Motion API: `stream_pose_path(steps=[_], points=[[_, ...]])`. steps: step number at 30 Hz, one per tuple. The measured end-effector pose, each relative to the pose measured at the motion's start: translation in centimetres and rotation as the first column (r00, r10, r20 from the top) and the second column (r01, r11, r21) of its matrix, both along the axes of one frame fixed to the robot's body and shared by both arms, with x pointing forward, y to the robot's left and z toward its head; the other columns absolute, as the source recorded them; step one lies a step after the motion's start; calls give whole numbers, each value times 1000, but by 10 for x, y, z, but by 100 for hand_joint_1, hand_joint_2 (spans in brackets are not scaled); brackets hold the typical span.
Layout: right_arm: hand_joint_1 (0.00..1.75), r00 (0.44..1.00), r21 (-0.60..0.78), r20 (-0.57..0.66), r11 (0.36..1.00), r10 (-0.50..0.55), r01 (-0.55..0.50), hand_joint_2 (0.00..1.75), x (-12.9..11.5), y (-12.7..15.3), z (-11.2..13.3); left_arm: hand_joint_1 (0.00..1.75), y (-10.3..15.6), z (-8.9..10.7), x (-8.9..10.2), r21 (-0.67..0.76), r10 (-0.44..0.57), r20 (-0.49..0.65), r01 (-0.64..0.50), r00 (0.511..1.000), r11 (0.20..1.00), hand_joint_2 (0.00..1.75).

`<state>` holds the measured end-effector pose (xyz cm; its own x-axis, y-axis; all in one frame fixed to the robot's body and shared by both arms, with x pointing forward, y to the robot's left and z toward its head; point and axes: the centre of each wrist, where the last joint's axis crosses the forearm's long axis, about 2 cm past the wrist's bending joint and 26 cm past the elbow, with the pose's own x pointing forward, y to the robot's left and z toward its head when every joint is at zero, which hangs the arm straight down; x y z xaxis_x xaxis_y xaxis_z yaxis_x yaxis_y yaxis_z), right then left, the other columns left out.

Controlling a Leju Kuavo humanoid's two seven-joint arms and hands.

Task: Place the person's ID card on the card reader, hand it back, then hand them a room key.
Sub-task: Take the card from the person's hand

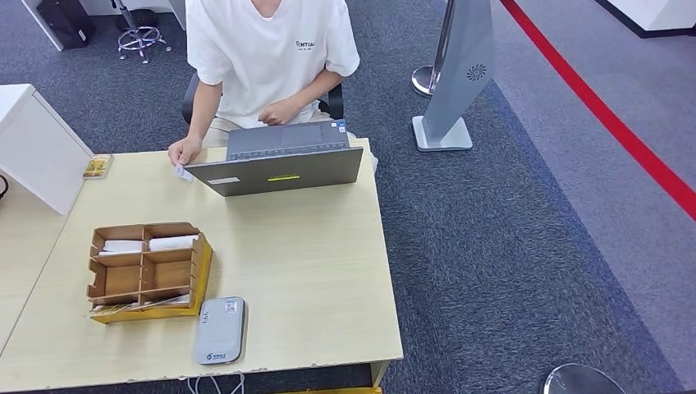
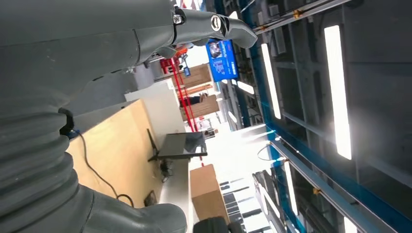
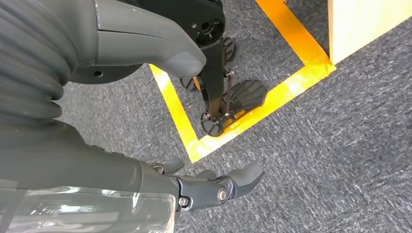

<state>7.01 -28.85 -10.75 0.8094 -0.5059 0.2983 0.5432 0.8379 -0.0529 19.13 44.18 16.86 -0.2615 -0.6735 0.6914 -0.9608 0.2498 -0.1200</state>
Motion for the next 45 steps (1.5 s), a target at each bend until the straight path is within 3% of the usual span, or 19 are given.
stream_pose_path(steps=[12,26,37,45], points=[[0,999,3,-13,999,37,-37,175,5,3,1,0,3,9,74,131,-73,-181,98,981,987,175],[0,997,5,-20,998,70,-70,175,11,4,2,0,3,21,149,203,-95,-434,200,896,959,175],[0,995,7,-27,995,101,-101,175,15,4,3,0,5,43,198,285,-21,-609,243,793,927,175],[0,992,8,-34,993,119,-118,175,17,4,3,0,12,64,226,369,95,-707,251,701,895,175]])
